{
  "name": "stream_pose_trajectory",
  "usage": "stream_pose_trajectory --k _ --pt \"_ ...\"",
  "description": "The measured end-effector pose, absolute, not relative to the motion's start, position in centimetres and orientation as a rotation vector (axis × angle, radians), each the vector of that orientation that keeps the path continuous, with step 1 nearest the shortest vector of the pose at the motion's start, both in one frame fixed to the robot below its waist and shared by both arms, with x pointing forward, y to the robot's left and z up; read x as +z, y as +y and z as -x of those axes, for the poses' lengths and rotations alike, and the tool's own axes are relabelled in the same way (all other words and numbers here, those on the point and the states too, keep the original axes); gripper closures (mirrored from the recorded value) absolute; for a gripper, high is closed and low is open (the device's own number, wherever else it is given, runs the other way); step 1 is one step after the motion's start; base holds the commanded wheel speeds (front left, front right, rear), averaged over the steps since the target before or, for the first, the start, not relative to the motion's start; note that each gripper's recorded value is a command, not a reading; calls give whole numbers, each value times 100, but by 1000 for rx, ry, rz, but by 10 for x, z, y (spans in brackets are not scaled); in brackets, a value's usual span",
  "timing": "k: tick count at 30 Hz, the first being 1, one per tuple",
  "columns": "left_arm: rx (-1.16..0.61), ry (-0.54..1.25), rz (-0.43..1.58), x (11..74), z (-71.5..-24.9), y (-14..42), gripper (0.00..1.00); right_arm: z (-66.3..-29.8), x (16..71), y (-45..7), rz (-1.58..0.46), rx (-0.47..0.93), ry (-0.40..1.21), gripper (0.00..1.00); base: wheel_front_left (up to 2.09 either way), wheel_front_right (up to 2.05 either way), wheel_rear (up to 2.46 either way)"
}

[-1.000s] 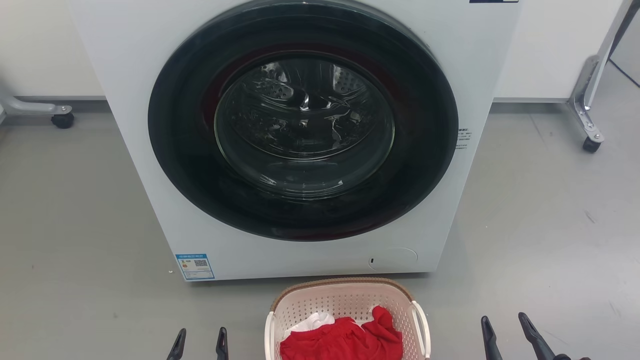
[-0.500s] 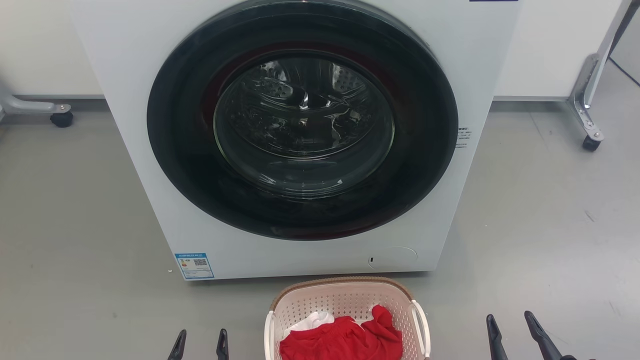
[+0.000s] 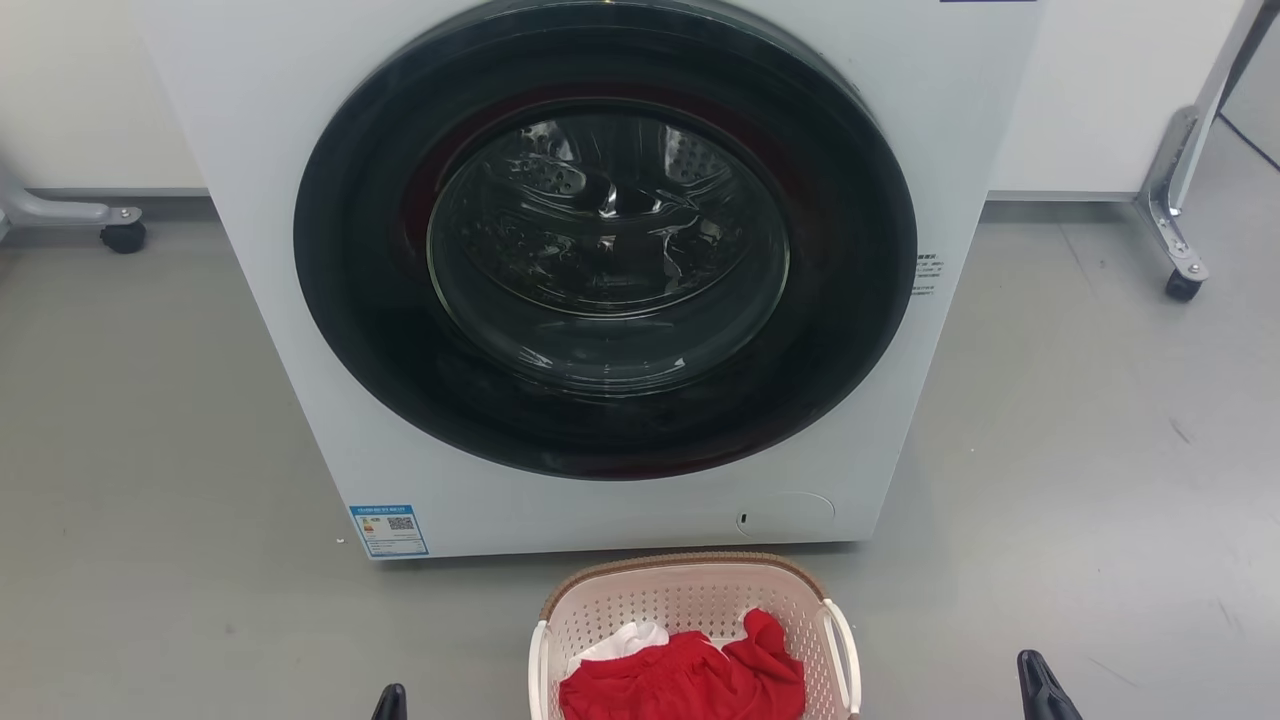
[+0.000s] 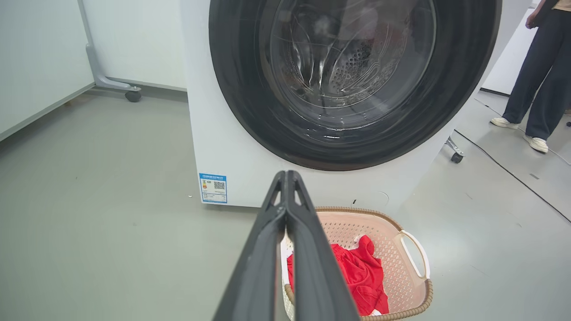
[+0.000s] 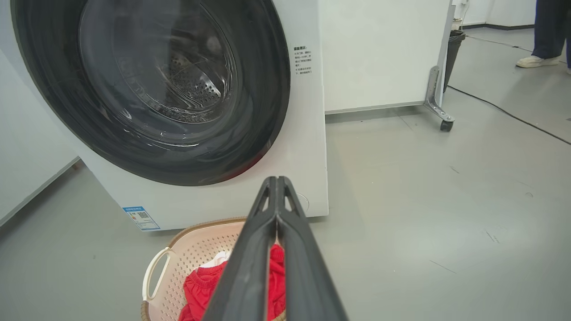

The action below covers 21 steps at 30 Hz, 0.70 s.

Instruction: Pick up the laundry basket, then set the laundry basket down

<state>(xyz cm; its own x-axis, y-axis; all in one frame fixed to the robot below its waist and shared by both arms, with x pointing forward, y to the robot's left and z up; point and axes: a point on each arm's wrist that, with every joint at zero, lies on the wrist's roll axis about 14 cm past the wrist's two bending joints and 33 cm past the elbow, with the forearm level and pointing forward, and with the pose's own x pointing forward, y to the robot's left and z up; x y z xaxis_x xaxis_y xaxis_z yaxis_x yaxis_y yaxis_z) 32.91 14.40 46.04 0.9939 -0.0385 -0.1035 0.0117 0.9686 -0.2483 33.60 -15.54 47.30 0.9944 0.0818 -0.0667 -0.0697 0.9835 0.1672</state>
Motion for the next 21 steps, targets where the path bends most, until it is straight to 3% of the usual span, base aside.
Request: stream_pose_trajectory --k 21 --pt "52 189 562 450 -338 161 100 -348 466 -173 -495 -18 150 100 0 0 0"
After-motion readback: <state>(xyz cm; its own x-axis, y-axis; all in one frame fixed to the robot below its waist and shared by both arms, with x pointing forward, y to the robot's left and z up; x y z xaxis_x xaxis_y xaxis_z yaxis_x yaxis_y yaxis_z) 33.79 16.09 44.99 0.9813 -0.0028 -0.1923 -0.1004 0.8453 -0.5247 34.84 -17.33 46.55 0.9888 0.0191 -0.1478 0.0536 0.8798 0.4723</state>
